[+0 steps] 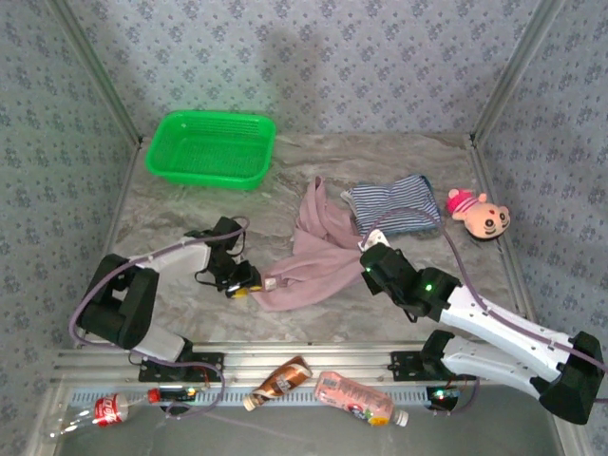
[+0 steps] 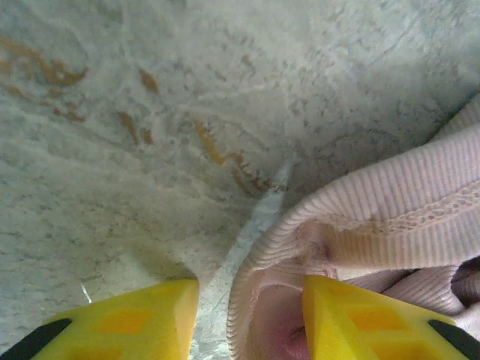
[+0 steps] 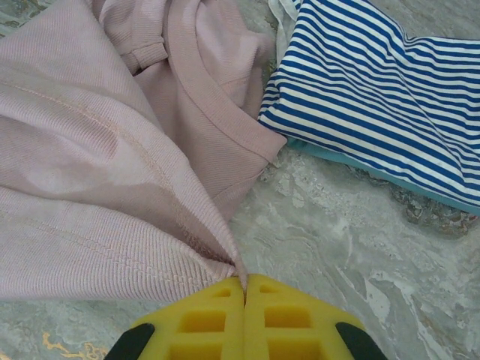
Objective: Fold and stack the tank tops
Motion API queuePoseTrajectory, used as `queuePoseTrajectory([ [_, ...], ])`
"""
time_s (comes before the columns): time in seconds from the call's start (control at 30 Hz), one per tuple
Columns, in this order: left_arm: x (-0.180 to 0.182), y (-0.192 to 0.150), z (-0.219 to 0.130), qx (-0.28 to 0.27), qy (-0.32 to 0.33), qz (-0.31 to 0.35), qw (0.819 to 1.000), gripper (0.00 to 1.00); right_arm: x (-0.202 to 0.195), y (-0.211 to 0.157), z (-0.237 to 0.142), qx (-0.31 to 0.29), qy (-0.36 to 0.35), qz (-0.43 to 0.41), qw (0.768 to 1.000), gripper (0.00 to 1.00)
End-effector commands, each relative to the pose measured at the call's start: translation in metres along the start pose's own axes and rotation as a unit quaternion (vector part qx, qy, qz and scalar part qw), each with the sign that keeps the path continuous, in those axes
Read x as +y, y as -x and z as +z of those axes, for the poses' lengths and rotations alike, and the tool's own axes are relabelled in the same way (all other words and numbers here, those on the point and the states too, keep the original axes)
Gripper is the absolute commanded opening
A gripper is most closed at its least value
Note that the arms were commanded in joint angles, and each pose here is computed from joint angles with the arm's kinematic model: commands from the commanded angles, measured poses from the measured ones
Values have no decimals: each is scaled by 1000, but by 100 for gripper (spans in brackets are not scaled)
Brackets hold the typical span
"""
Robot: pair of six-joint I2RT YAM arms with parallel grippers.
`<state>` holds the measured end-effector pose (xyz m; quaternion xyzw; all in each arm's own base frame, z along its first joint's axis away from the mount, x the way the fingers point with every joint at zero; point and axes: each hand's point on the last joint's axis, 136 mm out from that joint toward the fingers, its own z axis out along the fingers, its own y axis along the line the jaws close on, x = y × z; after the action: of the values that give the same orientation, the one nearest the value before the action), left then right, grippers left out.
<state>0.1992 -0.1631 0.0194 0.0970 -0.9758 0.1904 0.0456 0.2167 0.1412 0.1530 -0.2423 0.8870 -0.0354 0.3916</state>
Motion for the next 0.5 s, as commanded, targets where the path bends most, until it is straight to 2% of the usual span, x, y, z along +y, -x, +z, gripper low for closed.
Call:
queuePoseTrajectory([
  [0.0,11,15,-2,-23,47,31,998,42,-2,-6,0,8,0,6,1000,0],
  [0.1,2,20,1,-27,24,30,999,36,-2,-5,0,6,1,10,1000,0],
  [0.23,-6,26,2,-30,13,37,999,15,-1,-4,1,5,4,15,1000,0],
  [0.37,-16,37,-20,-53,22,65,996,0,1,2,-1,-5,10,21,1000,0],
  [0.47,-12,46,-52,-80,57,84,992,0,-1,13,-7,-18,11,20,1000,0],
])
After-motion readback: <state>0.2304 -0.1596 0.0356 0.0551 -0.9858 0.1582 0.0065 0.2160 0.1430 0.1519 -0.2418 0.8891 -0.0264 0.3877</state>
